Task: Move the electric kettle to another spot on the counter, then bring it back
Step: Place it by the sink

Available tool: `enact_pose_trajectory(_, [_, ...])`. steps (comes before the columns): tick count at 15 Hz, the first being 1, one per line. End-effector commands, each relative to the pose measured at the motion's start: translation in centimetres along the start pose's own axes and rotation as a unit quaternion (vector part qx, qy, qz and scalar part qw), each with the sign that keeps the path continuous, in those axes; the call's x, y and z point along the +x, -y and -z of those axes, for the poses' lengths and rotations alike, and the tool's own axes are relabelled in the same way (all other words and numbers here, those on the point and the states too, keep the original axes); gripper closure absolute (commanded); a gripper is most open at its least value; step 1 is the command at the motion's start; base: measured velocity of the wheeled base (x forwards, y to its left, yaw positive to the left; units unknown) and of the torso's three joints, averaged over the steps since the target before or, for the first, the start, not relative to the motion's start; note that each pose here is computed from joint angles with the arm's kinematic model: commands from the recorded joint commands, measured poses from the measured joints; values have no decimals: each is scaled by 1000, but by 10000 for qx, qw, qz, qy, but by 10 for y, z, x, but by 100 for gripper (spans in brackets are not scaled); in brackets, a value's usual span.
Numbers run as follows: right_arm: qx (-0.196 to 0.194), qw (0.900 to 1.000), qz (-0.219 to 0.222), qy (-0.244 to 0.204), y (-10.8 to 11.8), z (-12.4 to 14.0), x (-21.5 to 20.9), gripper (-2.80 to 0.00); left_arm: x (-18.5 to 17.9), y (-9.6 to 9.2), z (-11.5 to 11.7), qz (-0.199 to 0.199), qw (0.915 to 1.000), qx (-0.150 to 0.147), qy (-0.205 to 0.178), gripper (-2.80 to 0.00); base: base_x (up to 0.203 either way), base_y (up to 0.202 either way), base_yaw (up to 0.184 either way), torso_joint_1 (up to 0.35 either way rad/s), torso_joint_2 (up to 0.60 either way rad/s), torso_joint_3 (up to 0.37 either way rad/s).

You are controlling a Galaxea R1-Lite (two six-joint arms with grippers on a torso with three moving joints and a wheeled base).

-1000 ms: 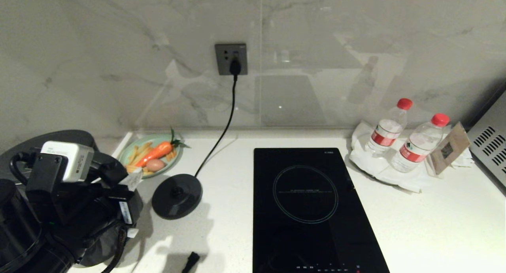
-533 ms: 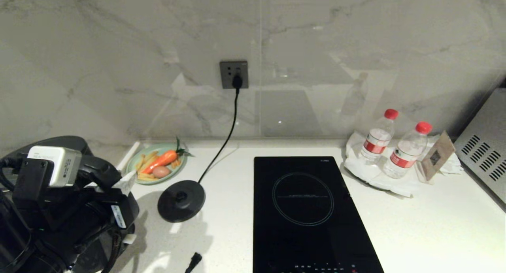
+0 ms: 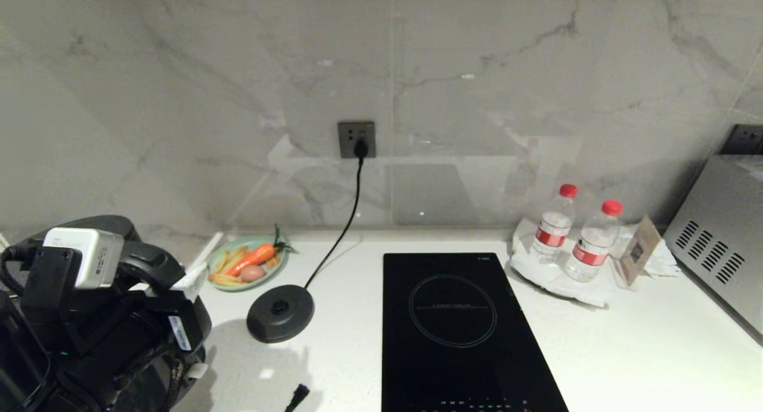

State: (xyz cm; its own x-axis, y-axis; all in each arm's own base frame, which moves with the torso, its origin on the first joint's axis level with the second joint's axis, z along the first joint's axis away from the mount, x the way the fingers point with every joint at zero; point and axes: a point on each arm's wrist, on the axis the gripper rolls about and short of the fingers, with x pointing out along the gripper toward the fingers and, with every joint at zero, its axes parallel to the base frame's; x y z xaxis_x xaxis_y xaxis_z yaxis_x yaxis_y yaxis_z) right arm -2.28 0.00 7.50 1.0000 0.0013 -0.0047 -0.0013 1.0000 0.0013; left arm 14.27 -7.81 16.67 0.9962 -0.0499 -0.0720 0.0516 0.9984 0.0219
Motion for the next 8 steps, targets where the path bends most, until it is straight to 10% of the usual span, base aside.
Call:
enact_pose_trajectory(1, [1, 10000, -1, 0, 0, 0, 0, 0, 0, 0, 4, -29, 10000, -16, -65, 0, 0, 0, 0, -2, 2, 207])
enact_pose_trajectory(8, [1, 10000, -9, 0, 0, 0, 0, 0, -2, -2, 3, -44, 9998, -164, -35, 0, 0, 0, 0, 2, 1, 189])
